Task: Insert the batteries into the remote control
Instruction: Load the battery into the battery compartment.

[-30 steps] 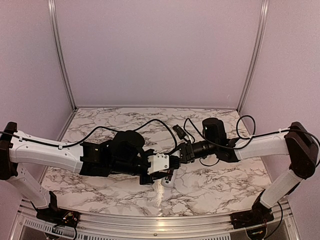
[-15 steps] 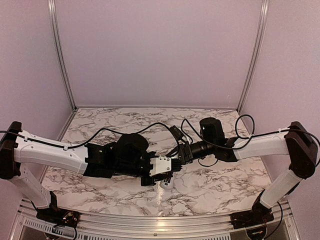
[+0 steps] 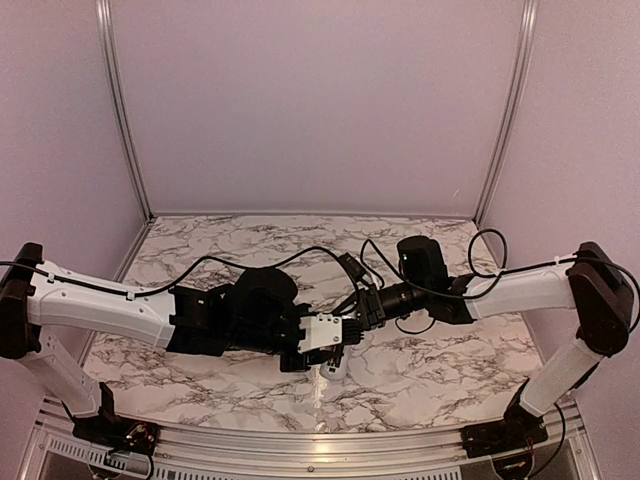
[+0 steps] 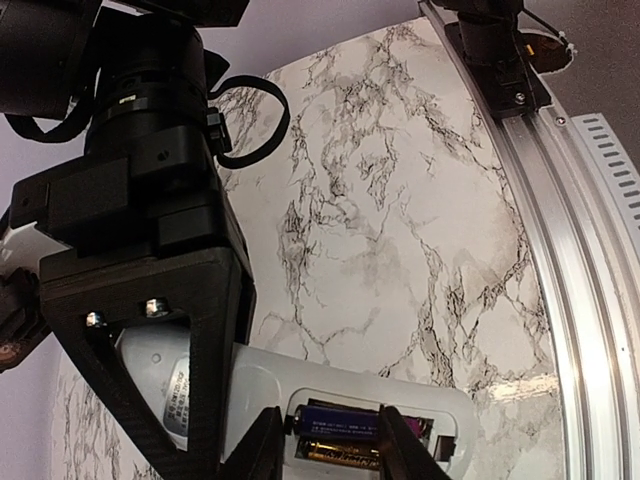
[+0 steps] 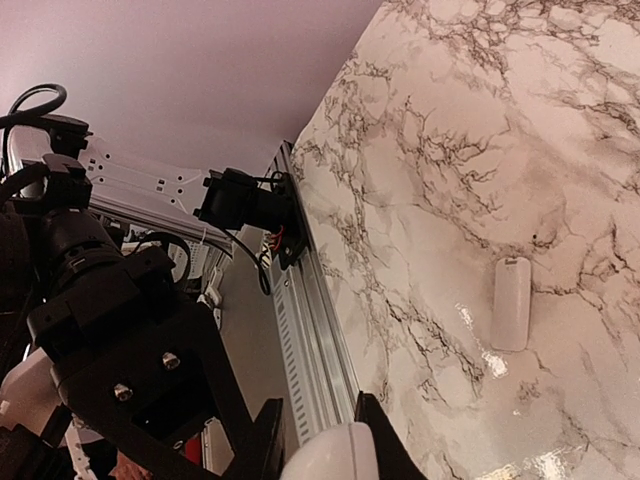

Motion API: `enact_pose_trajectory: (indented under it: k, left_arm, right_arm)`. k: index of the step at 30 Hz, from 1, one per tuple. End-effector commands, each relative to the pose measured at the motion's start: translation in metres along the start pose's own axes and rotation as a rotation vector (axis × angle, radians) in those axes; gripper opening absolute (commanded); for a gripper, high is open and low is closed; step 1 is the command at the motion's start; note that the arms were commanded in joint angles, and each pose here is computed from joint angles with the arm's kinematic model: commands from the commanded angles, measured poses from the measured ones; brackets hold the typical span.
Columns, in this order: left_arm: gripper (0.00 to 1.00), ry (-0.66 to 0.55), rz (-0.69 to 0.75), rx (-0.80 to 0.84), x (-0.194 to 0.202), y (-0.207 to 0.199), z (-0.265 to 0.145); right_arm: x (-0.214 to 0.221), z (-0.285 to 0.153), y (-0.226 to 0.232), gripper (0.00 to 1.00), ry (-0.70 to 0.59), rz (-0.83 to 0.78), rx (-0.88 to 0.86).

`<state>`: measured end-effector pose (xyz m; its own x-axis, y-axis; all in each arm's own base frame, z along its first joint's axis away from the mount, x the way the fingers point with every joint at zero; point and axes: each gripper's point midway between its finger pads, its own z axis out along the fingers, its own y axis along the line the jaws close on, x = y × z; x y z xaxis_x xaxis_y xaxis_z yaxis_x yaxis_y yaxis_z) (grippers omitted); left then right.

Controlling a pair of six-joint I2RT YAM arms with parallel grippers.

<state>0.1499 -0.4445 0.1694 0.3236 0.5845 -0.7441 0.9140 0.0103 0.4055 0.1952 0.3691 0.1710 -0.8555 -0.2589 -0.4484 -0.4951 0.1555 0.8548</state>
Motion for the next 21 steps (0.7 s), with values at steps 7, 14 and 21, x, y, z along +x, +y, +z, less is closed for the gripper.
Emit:
enact_pose_trajectory:
  k: [7,14,21]
  left_arm:
    - [0.42,0.047,0.03,-0.074,0.0051,0.015,-0.0066]
    - [0.37,0.035,0.052,-0.06,0.0013,0.0119,-0.0086]
    - [0.32,0.058,0.059,-0.036,0.007,0.0065,-0.0043]
  right_arm:
    - [-0.0052,0.0048,0.0195,0.0,0.011,-0.009,-0.082]
    - [-0.0035,0.0058,0.0153,0.0,0.02,-0.009,-0.067]
    - [-0.0033,0.0057,0.0163,0.0,0.025,-0.013,-0.071]
